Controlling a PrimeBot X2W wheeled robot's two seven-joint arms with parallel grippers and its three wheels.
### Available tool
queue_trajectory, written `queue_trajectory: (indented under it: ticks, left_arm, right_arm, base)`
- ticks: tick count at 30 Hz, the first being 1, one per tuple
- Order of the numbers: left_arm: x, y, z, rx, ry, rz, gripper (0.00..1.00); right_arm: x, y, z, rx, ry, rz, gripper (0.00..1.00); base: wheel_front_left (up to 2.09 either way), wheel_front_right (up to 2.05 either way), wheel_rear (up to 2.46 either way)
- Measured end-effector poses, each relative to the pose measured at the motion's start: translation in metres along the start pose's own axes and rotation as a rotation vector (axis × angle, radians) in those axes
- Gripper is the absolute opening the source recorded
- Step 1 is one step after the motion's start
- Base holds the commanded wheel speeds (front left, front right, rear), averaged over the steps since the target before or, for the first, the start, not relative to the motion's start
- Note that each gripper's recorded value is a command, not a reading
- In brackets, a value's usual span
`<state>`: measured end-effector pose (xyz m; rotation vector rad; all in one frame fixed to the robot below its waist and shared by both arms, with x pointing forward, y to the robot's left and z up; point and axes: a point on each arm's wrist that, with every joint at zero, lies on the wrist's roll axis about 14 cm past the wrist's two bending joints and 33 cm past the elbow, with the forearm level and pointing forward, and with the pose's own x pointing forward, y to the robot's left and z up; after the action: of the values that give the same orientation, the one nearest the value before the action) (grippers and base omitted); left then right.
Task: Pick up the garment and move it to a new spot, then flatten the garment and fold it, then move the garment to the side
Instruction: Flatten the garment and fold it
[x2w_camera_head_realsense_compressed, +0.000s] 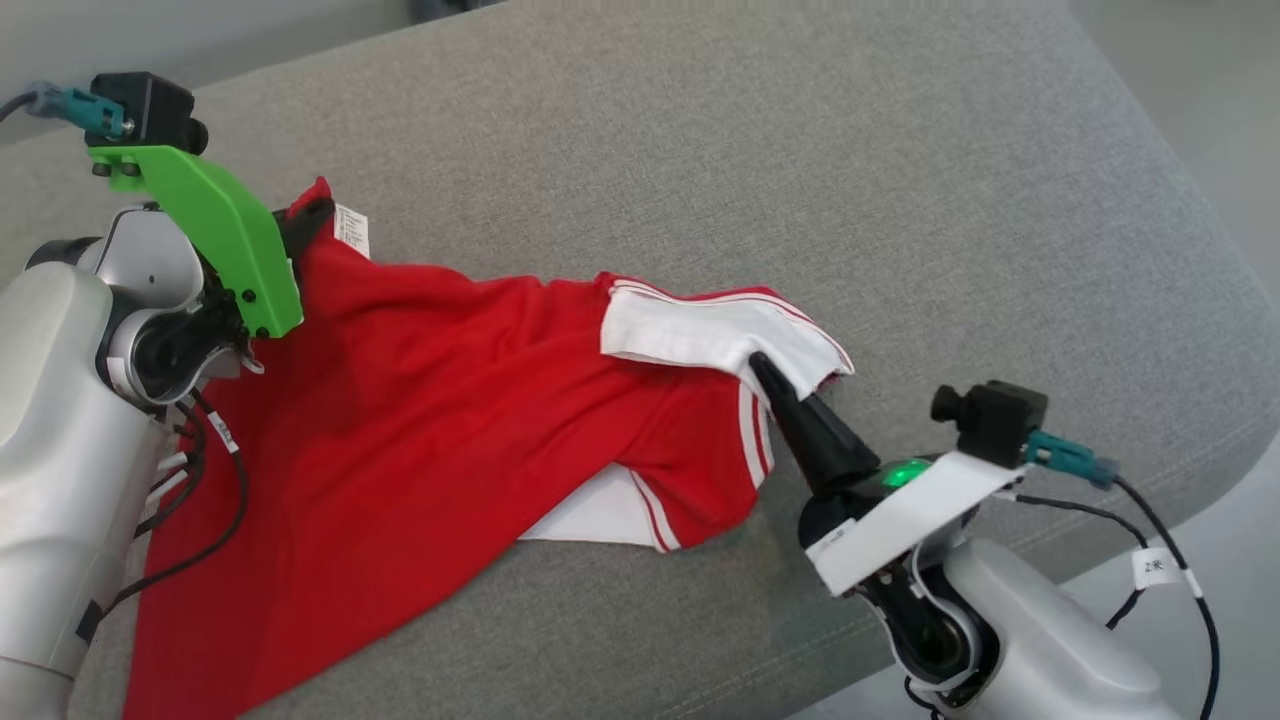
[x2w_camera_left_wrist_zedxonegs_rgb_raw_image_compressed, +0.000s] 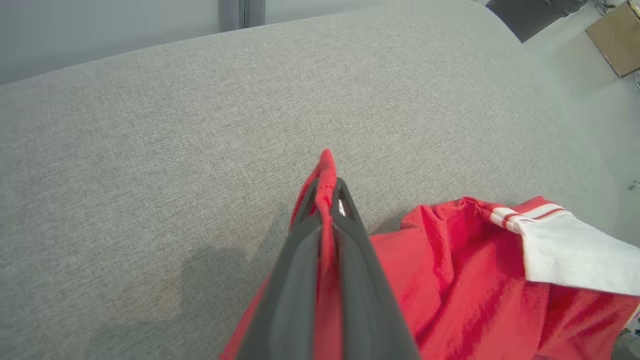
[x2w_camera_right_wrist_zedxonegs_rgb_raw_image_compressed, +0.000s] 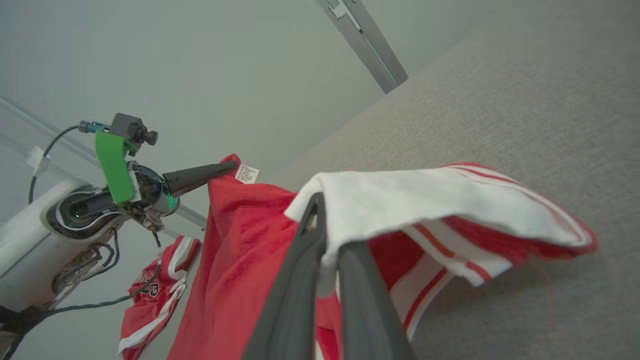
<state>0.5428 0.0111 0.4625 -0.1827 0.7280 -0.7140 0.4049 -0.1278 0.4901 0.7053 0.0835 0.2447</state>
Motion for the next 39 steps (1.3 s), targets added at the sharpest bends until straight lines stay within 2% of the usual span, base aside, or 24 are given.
queue_trajectory:
  ticks: [7,9,13,19,26,34,39]
  left_arm:
    - [-0.046,-0.012,0.038,-0.012,-0.206,-0.002,0.00]
    - [-0.061,-0.012,0.045,-0.024,-0.260,0.003,0.03]
    - [-0.083,-0.011,0.052,-0.030,-0.334,0.016,0.00]
    - [-0.123,-0.015,0.052,-0.054,-0.437,0.019,0.00]
    - [-0.174,-0.026,0.057,-0.098,-0.598,0.009,0.00]
    - [-0.189,-0.035,0.009,-0.151,-0.554,0.030,0.00]
    - [-0.187,-0.036,-0.003,-0.169,-0.528,0.036,0.00]
  right_arm:
    - [-0.011,0.026,0.077,0.054,-0.234,0.077,0.00]
    - [-0.016,0.029,0.090,0.057,-0.272,0.089,0.00]
    - [-0.021,0.033,0.102,0.068,-0.311,0.103,0.00]
    - [-0.031,0.029,0.113,0.041,-0.327,0.102,0.00]
    - [-0.037,0.055,0.128,0.034,-0.372,0.186,0.00]
    - [-0.036,0.053,0.105,0.026,-0.284,0.186,0.00]
    - [-0.030,0.047,0.091,0.015,-0.217,0.176,0.00]
  base:
    - [0.00,0.00,0.00]
    - [0.00,0.00,0.00]
    - [0.00,0.00,0.00]
    - [0.00,0.00,0.00]
    - [0.00,0.00,0.00]
    - [0.00,0.00,0.00]
    - [0.00,0.00,0.00]
